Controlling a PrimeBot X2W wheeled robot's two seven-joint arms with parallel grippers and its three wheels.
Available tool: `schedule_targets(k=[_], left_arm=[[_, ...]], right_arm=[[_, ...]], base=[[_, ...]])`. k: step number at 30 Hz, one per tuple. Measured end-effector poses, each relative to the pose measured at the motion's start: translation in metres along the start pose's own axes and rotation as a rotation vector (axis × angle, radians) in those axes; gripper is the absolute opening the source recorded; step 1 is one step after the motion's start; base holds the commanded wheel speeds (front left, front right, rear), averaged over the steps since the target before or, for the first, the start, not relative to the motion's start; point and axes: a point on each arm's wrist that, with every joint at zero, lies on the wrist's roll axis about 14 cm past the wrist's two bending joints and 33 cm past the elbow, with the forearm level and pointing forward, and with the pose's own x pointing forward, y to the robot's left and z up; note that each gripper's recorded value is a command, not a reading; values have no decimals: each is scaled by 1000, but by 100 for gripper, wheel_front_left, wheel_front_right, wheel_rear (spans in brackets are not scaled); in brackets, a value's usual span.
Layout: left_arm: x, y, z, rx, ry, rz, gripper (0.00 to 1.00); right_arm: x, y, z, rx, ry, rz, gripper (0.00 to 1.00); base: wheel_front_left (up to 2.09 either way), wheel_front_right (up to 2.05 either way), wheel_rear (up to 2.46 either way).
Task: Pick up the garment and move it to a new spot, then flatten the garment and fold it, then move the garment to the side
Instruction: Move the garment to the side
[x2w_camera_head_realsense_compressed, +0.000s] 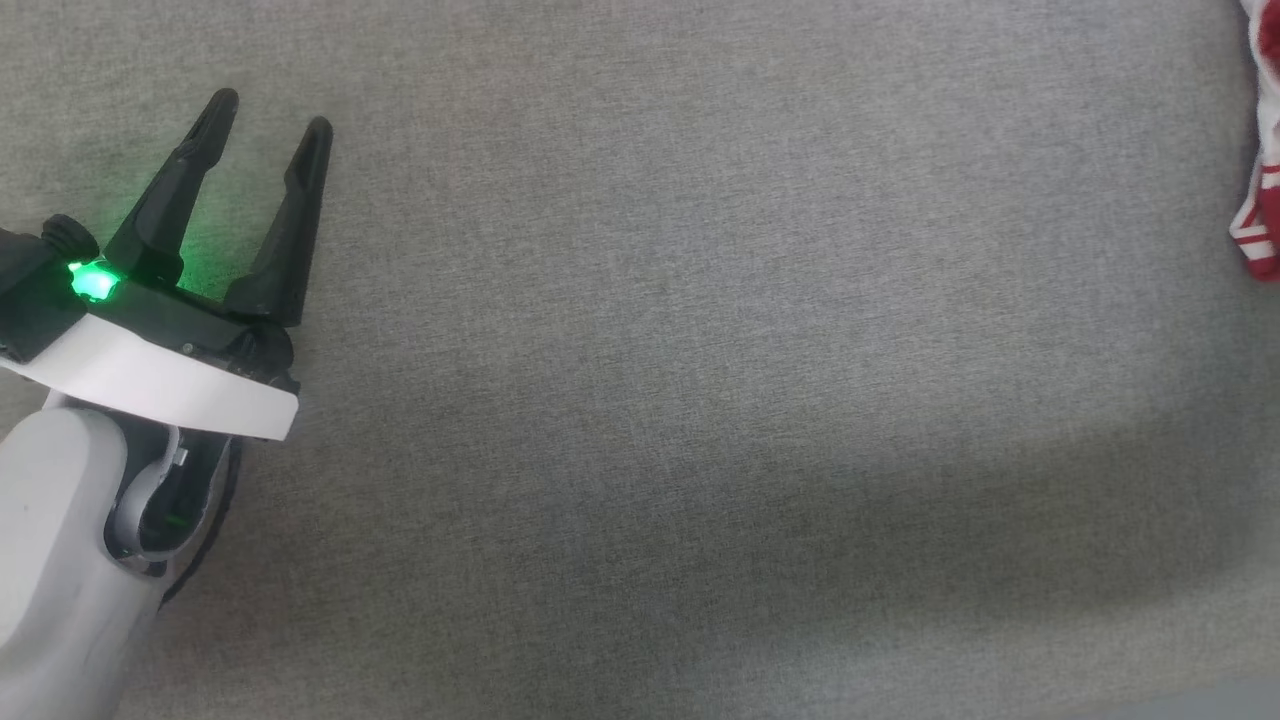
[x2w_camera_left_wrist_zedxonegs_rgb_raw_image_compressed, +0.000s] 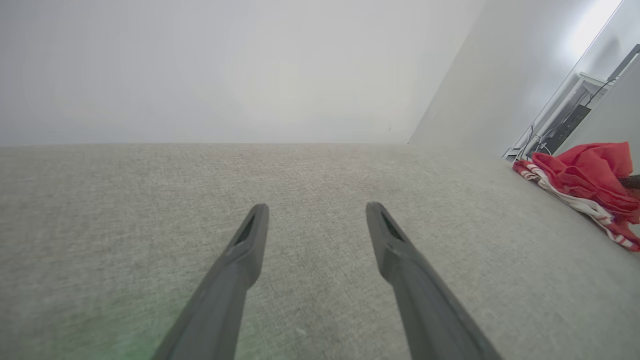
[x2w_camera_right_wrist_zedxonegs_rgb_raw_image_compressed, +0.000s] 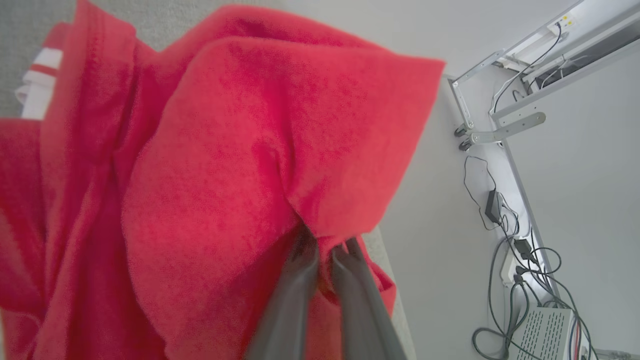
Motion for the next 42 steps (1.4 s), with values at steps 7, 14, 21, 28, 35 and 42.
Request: schedule_targets(k=[7,14,21,28,35,42], left_arm=[[-2,6,3,-4,-6,18,100],[-4,12,18,-29,-48,51,100],[-12,18,40,-25,-106,86,100],[-25,23,58,-3,-145,128,100],[-43,26,79,44,-176,167,100],[-70,33,93,86,-187,227,100]], right_arm=[[9,11,1,21,-3,15,44],[3,-4,18,54,-46,-5,100],[-7,-10,35,102,-103,6,100],[-20,7,56,163,-196,69,100],[-41,39,83,208,-330,165,100],[-67,78,92,245,-434,280,100]], base=[[0,0,0],[0,0,0],[0,0,0],[0,0,0],[0,0,0],[0,0,0]])
